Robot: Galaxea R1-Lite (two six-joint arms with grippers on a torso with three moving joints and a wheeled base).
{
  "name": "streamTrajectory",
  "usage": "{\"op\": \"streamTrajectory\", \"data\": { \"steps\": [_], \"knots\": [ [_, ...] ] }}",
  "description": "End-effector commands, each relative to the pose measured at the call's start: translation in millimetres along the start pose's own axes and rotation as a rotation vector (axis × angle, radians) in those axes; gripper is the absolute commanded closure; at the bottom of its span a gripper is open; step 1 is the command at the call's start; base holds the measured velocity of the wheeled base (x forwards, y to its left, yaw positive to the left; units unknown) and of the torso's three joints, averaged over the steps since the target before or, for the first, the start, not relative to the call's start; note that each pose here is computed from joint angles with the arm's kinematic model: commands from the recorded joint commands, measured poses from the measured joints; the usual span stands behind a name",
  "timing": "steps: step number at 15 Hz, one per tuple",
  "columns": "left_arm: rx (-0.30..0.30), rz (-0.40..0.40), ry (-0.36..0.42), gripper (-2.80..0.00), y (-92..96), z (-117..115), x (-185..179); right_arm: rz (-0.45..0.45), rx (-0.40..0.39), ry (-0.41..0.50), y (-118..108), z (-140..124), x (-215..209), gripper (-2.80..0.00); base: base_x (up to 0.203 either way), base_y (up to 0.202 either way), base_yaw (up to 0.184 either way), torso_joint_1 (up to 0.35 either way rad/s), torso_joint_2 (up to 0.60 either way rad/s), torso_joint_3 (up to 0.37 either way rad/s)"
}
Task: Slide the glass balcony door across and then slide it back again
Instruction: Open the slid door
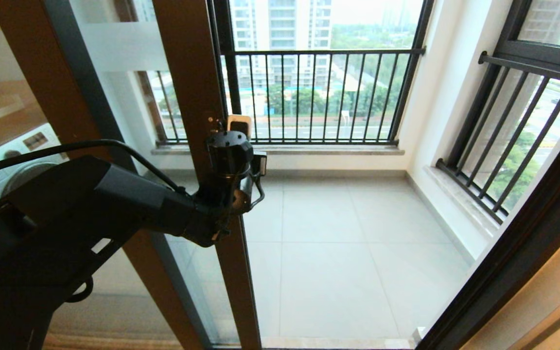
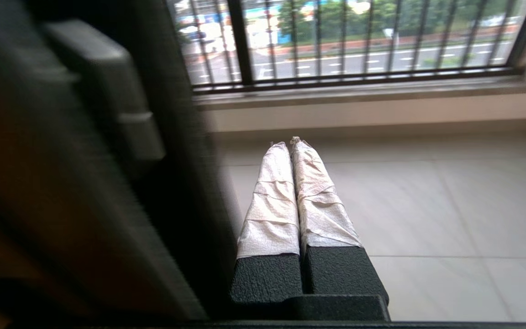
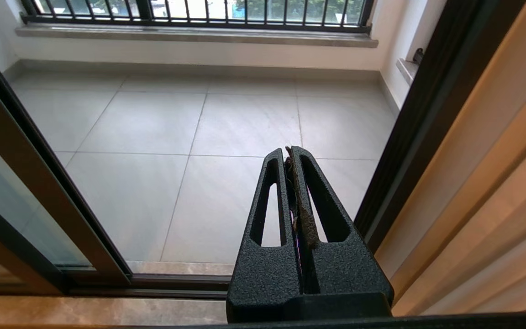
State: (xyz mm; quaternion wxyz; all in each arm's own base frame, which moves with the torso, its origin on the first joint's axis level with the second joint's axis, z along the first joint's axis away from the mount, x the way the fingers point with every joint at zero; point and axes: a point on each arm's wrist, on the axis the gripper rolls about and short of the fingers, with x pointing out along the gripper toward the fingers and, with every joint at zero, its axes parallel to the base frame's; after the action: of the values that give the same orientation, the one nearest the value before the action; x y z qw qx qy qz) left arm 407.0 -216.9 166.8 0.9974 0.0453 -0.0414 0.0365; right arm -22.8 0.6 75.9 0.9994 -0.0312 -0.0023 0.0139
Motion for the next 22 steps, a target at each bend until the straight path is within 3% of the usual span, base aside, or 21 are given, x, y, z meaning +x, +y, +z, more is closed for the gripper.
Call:
{"op": "streamTrajectory", "data": {
  "steps": [1,7,10,13,16,19,22],
  "knots": [
    [-0.003,-0.049,-0.007,0.00,-17.5,2,-12,0.000,-0.001,-0.001,0,0,0,0.00,0.000,0.000,0.000,0.000,0.00,0.000],
    [-0.006,-0.064,-0.030,0.00,-21.8,14,-18,0.000,-0.001,-0.001,0,0,0,0.00,0.000,0.000,0.000,0.000,0.00,0.000],
    [-0.025,-0.068,-0.055,0.00,-12.4,38,-29,0.001,-0.001,-0.001,0,0,0,0.00,0.000,0.000,0.000,0.000,0.00,0.000],
    [-0.025,-0.123,-0.027,0.00,-5.4,56,-49,0.003,-0.001,-0.001,0,0,0,0.00,0.000,0.000,0.000,0.000,0.00,0.000],
    [-0.002,-0.184,0.036,0.00,-12.2,66,-70,0.000,-0.001,-0.001,0,0,0,0.00,0.000,0.000,0.000,0.000,0.00,0.000],
    [0.014,-0.210,0.184,0.00,-7.9,72,-84,0.001,-0.001,-0.001,0,0,0,0.00,0.000,0.000,0.000,0.000,0.00,0.000],
    [-0.049,-0.201,0.263,0.00,-9.0,79,-83,0.001,-0.001,-0.001,0,0,0,0.00,0.000,0.000,0.000,0.000,0.00,0.000]
  ]
}}
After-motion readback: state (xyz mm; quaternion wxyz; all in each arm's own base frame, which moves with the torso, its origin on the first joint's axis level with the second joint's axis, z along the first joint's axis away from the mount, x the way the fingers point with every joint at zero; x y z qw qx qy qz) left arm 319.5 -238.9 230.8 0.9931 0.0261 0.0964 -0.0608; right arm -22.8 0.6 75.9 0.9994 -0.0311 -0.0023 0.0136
